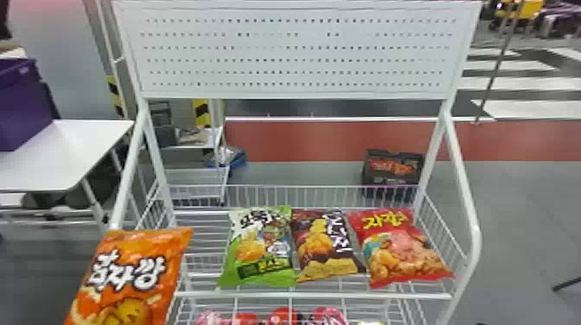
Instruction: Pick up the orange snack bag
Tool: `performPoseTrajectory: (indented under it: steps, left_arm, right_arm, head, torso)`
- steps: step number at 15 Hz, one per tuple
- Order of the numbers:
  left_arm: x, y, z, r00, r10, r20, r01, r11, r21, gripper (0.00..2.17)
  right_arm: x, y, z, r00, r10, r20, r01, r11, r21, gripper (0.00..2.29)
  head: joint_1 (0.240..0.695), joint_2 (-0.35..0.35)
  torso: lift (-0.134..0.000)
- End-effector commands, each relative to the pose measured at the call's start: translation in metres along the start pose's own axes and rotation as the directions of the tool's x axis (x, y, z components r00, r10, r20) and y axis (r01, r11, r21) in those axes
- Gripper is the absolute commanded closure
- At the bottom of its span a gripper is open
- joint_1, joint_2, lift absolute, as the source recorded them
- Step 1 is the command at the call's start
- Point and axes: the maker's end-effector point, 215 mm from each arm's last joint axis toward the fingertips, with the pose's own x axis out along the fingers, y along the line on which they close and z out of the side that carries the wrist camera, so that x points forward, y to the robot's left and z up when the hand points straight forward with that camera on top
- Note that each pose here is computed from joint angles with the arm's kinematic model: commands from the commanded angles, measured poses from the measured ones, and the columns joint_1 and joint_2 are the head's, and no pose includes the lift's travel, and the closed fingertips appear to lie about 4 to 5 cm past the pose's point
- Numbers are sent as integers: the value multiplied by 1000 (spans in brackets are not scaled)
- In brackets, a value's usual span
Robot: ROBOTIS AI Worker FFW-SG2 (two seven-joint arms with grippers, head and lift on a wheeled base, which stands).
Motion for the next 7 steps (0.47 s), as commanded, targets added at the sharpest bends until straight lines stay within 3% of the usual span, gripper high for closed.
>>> performPoseTrajectory:
  steps: [1, 7]
  left_arm:
    - [0, 0, -1, 1000, 0, -2, 0, 1000, 1, 1713]
    - [-3, 4, 7, 1000, 3, 18, -3, 1000, 2, 1713]
  right_arm:
    - [0, 0, 0, 1000, 0, -1, 0, 1000, 0, 147]
    - [-1, 0, 0, 1000, 1, -2, -1, 1000, 0, 147]
  head:
    - [499, 0]
    - [499, 0]
  torso:
    - [0]
    - [0]
